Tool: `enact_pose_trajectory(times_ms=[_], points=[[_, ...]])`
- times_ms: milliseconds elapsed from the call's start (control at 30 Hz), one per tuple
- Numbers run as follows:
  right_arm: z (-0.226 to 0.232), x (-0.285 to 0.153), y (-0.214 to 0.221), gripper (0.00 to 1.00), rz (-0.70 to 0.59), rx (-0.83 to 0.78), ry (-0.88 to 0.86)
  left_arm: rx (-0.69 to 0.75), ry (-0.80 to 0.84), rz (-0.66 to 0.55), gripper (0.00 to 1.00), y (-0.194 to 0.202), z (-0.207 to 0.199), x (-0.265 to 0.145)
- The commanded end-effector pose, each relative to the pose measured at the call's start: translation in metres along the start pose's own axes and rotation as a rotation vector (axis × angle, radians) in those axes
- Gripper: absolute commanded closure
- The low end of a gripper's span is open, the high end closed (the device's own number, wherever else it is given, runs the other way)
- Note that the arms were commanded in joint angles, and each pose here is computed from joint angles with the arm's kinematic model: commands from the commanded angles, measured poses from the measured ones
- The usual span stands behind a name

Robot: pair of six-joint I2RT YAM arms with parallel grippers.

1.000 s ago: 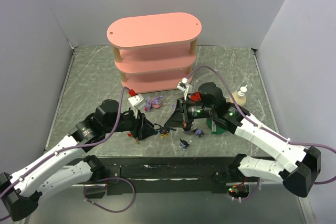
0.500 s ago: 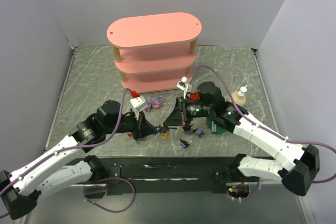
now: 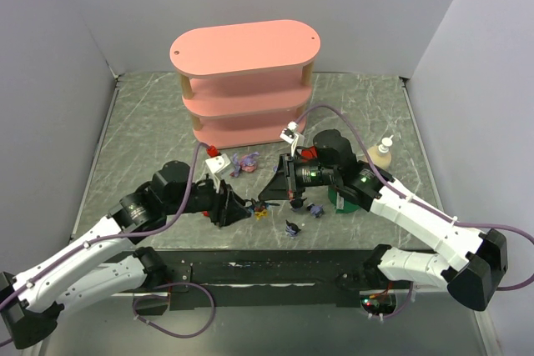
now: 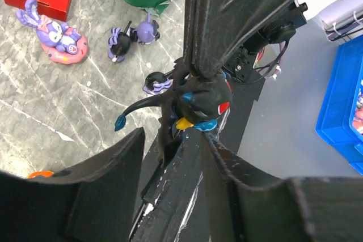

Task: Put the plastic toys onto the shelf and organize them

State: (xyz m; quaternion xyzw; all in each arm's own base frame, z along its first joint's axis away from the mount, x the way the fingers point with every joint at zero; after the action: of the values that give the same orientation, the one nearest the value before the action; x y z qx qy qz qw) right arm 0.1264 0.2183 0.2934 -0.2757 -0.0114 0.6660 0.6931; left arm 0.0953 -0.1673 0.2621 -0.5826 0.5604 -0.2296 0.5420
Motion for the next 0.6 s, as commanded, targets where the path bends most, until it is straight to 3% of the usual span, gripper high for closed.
enact_pose_trajectory(times_ms=[0, 67, 267, 367, 433, 567], points=[[0.0162, -0.0068, -0.0082, 1.0, -0.039, -0.036, -0.071, 0.048, 0.041, -0.071, 0.53, -0.0179, -0.0095, -0.0079], [0.0158, -0.007, -0.0072, 1.0, -0.036, -0.032, -0.075, 0.052, 0.057, -0.076, 0.54, -0.0181, -0.0108, -0.0085], [0.0167, -0.0063, -0.0066, 1.0, -0.03, -0.032, -0.095, 0.048, 0.056, -0.069, 0.69, -0.0164, -0.0101, -0.0069], [0.0168, -0.0059, -0.0073, 1.0, -0.029, -0.025, -0.101, 0.046, 0.043, -0.057, 0.81, -0.0164, -0.009, -0.0056], [0.0166, -0.0054, -0.0078, 1.0, -0.031, -0.027, -0.101, 0.048, 0.013, -0.058, 0.98, -0.0178, -0.0074, -0.0052], [0.0144, -0.0055, -0.0079, 1.0, -0.052, -0.023, -0.089, 0.042, -0.059, -0.072, 0.99, -0.0211, -0.0029, -0.0051]])
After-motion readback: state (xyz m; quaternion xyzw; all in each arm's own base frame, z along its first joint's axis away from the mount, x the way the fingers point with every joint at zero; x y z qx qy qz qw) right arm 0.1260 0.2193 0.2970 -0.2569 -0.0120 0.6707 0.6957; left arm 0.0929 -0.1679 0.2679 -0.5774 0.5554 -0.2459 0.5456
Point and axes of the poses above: each gripper's point midway between its finger pads, its own x axis out along the fingers, its own z axis along the line the jaws close on, y = z × x, the point moved 10 cm from there along -x, back along the fingers, and after that the axes turned 7 degrees about x, right-handed, at the moved point
